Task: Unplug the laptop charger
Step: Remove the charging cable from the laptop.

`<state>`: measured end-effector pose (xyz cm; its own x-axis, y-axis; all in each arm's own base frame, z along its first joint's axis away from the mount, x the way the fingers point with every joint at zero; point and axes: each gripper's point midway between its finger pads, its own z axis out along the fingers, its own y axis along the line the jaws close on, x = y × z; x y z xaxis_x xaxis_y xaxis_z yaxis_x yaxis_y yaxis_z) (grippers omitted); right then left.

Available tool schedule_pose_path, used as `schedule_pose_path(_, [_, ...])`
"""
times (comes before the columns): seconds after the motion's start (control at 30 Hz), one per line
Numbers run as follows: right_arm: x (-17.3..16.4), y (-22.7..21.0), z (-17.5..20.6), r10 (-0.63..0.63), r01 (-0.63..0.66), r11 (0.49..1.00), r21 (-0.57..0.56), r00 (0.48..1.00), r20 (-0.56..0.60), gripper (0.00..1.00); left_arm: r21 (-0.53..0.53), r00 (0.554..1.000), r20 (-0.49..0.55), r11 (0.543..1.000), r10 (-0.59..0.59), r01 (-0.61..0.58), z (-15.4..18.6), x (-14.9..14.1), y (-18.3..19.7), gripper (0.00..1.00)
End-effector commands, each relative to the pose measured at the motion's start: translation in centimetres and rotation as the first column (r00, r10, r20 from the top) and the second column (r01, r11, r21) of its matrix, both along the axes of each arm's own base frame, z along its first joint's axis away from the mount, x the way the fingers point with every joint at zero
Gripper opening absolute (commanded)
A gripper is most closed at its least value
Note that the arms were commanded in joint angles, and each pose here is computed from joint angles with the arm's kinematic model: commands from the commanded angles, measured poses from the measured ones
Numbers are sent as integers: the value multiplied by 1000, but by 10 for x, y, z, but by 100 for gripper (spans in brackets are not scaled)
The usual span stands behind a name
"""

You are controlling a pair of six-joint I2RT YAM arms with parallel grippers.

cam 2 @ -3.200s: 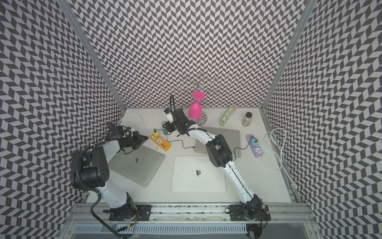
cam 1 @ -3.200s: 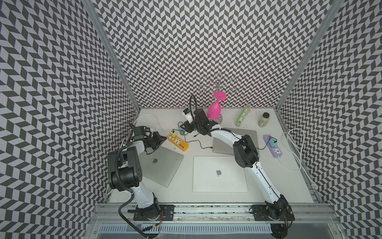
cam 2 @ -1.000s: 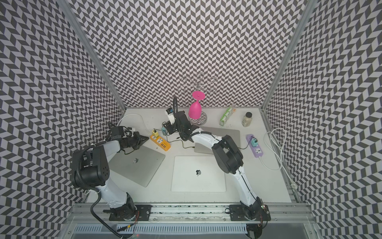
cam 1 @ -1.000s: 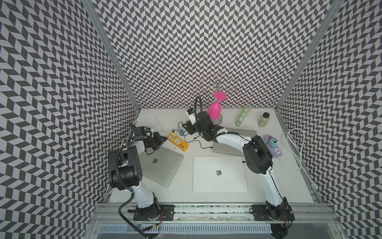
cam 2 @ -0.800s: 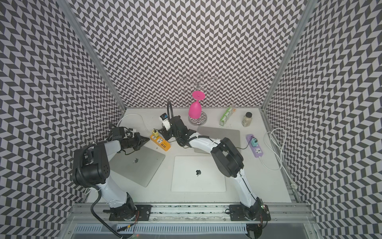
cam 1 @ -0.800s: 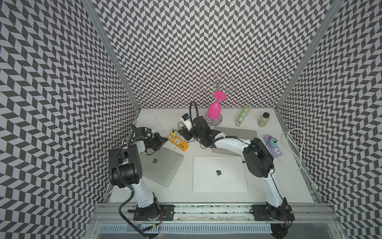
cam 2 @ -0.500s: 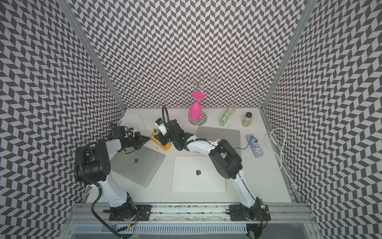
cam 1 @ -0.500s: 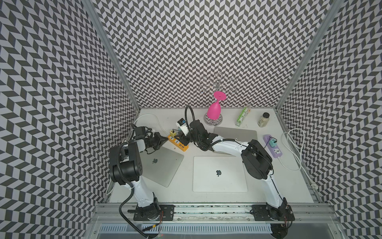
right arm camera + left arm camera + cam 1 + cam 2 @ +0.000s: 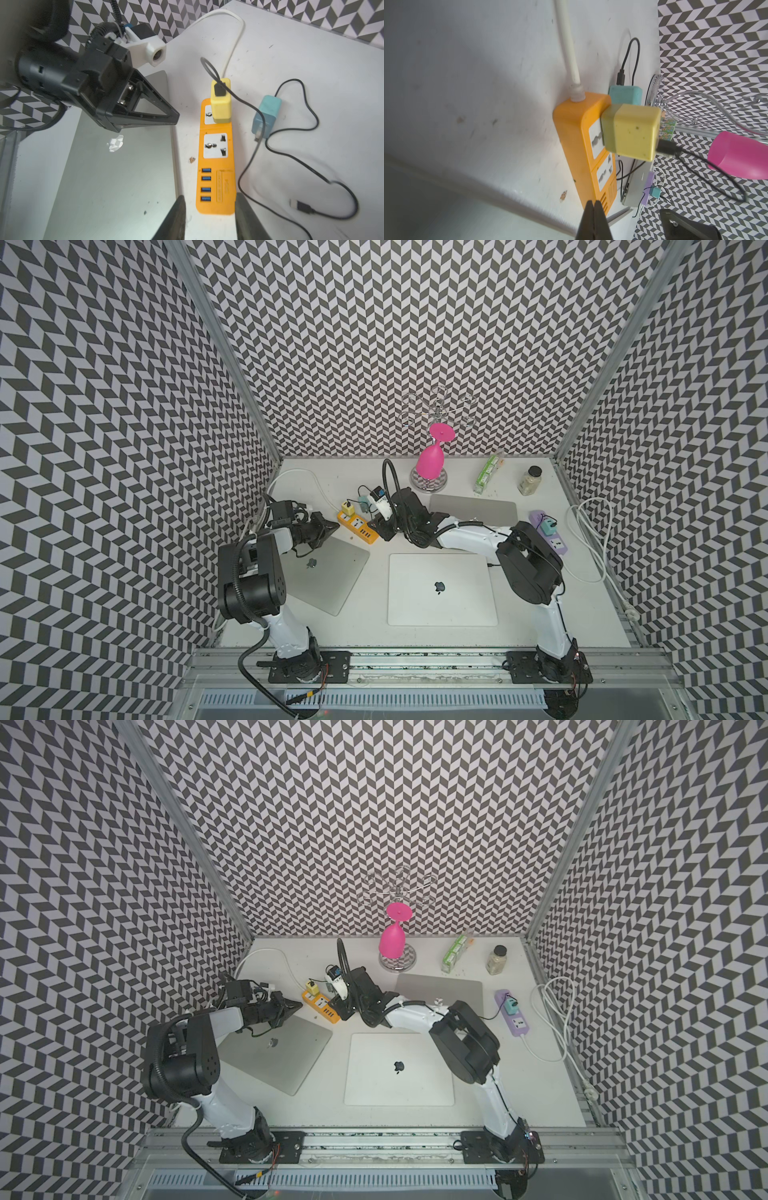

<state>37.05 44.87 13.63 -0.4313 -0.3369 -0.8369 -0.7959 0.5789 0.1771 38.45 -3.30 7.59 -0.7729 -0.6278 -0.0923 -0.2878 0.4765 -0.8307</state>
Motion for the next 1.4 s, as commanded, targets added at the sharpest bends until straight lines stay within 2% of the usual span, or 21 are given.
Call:
schedule_pose_path(0.0, [-7,-23,49,-48,44,997,62,997,65,38,72,999,43,997,-15,12,14,-10,-3,0])
schedule_pose_path(0.17, [-12,-76,64,-202,203,969,140,979,-18,39,189,987,104,977,-123,102,40,-25,-24,1])
schedule_pose_path(0.33, [-9,-128,70,-345,355,911,208,935,-83,41,320,950,161,924,-269,207,71,-33,-62,10])
schedule_pose_path(0.47, [0,-163,57,-380,418,877,238,905,-192,40,428,906,225,872,-359,239,98,-27,-95,17])
schedule_pose_path(0.53, [6,-177,49,-386,439,866,240,891,-238,40,492,860,273,831,-431,260,112,-21,-113,22])
schedule_pose_path(0.6, [11,-187,41,-389,454,859,237,880,-273,40,548,802,313,787,-509,285,124,-16,-132,25])
schedule_pose_path(0.7, [18,-200,30,-389,474,849,233,859,-332,39,643,687,357,700,-633,310,138,-6,-156,30])
schedule_pose_path(0.83, [23,-217,16,-384,507,827,244,826,-413,38,776,483,353,539,-801,327,145,2,-185,34])
schedule_pose_path(0.97, [25,-223,6,-353,510,820,260,808,-471,37,875,311,271,368,-911,313,130,10,-207,41])
schedule_pose_path(1.07, [28,-223,-3,-333,511,820,260,793,-509,37,925,215,170,231,-962,303,105,16,-222,47])
schedule_pose_path(1.17, [29,-218,-12,-309,499,830,248,783,-540,36,956,141,80,116,-987,269,78,21,-231,53])
schedule_pose_path(1.27, [30,-216,-22,-297,495,837,233,768,-567,35,972,82,67,84,-994,222,66,26,-237,57])
schedule_pose_path(1.37, [28,-215,-30,-284,495,839,227,753,-593,35,989,-22,23,19,-1000,145,54,22,-243,61])
